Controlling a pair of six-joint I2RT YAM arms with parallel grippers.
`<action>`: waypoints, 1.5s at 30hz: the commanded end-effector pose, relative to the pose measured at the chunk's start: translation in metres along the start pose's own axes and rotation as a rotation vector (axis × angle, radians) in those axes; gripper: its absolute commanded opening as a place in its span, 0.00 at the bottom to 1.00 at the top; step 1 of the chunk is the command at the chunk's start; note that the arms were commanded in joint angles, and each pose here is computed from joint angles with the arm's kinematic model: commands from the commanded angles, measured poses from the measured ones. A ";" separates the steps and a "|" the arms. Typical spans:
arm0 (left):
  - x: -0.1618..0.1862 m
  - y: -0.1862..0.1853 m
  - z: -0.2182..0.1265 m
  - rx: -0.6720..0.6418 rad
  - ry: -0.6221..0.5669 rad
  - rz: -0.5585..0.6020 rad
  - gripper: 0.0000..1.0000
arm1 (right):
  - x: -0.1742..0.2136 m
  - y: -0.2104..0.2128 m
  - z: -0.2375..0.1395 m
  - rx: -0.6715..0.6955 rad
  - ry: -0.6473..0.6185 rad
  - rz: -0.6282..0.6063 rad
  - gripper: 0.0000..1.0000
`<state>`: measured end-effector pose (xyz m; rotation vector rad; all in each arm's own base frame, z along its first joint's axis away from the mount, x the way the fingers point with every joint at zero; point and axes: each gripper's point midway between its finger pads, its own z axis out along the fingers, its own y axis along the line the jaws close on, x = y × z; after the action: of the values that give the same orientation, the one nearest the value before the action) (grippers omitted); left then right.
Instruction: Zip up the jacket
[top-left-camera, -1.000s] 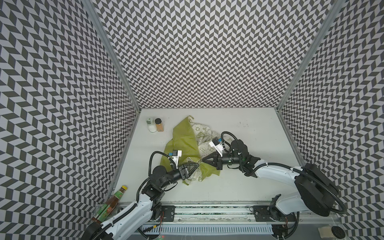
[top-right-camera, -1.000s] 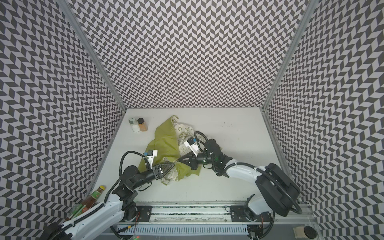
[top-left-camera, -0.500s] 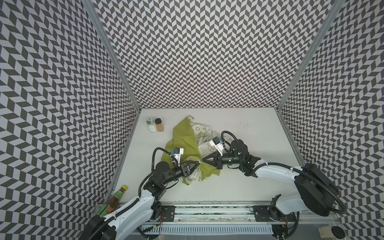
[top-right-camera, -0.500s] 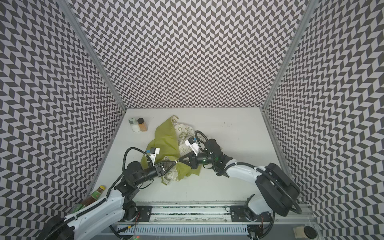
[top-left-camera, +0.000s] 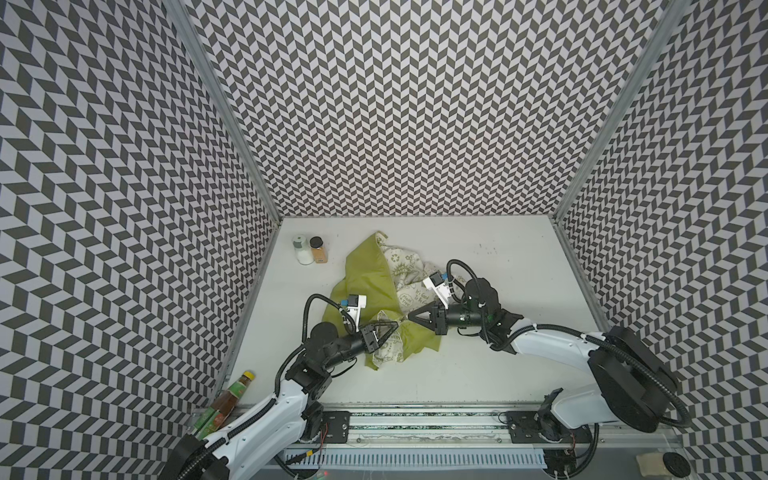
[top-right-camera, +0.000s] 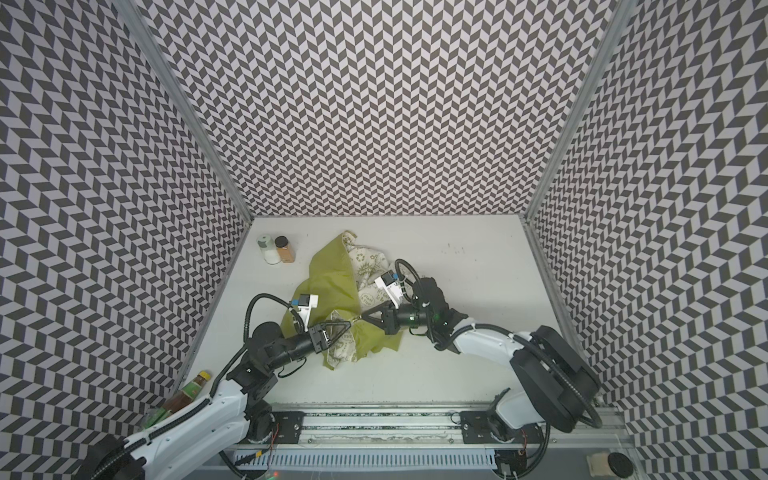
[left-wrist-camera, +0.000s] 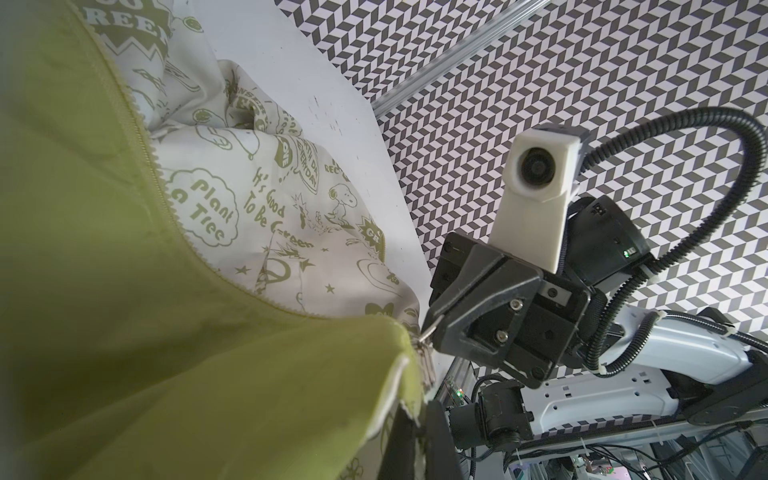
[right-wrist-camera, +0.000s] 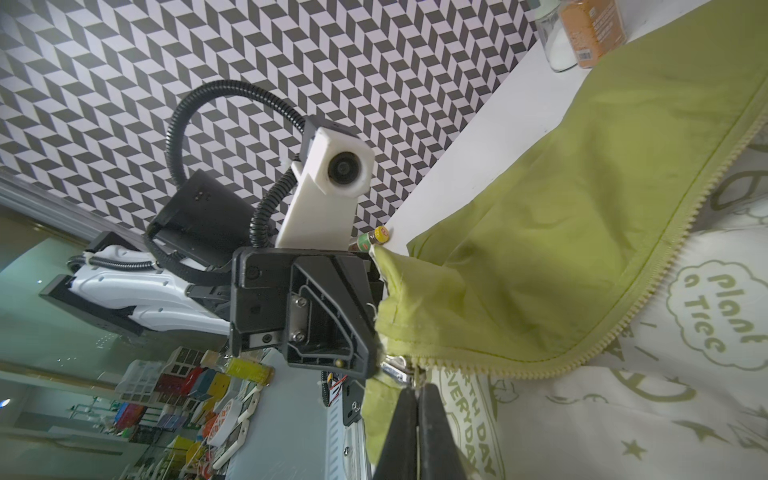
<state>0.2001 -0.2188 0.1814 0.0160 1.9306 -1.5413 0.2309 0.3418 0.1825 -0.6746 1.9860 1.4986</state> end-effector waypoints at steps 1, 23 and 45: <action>-0.010 -0.010 -0.002 0.015 -0.028 0.024 0.00 | -0.011 -0.016 -0.005 0.075 -0.066 0.003 0.00; -0.090 -0.063 -0.034 -0.064 -0.172 0.160 0.00 | -0.067 -0.094 -0.071 0.472 -0.227 0.077 0.00; -0.310 -0.291 -0.006 0.183 -0.304 0.544 0.00 | -0.234 -0.015 -0.247 0.573 -0.645 -0.066 0.00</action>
<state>0.3432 -0.2082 0.5380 0.3108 1.5670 -1.3178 0.3658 0.1396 0.3993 -0.1020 1.6662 0.9339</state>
